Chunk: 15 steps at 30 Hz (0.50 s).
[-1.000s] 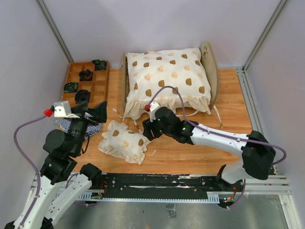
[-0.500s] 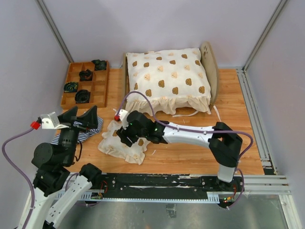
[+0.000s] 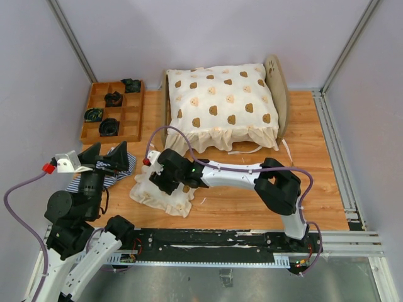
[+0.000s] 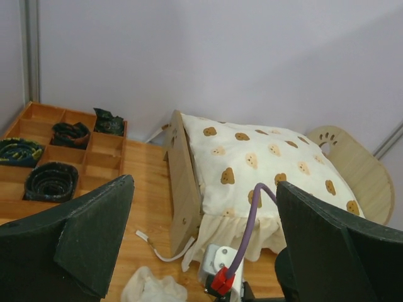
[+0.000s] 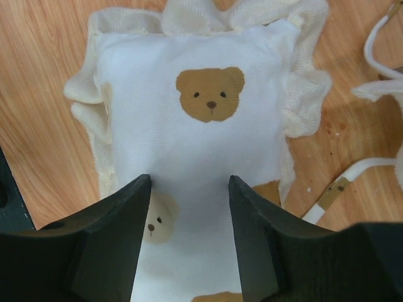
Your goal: Set up the pet bed
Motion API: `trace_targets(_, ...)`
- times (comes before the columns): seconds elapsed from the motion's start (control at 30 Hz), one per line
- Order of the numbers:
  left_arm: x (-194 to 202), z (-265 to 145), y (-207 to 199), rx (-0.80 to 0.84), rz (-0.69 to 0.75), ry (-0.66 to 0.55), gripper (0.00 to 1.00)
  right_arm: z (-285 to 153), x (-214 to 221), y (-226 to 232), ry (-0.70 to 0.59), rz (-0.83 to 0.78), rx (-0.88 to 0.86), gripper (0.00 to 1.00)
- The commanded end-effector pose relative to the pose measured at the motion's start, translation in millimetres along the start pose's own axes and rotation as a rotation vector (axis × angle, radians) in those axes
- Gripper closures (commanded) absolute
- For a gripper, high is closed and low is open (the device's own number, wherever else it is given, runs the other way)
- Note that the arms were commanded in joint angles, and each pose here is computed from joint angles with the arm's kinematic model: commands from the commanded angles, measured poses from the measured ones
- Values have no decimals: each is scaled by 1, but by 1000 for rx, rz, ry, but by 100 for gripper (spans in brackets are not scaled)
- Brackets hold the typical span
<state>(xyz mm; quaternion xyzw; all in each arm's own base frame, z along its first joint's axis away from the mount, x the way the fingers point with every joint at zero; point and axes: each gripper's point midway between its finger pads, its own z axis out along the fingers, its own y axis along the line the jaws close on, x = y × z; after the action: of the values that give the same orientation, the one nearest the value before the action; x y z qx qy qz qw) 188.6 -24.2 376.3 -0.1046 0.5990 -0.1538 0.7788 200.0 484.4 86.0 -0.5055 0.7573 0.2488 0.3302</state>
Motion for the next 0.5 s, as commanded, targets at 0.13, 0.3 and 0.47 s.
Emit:
trace_targets(0.13,-1,1,6,-27,5,-23,1,6,13,6,74,-50,-16,82)
trace_targets(0.3,9,3,7,-35,8,0,1,-15,1,2,40,-43,14,100)
trace_targets(0.47,24,8,6,-45,2,43,1,-52,-9,-17,17,-9,116,100)
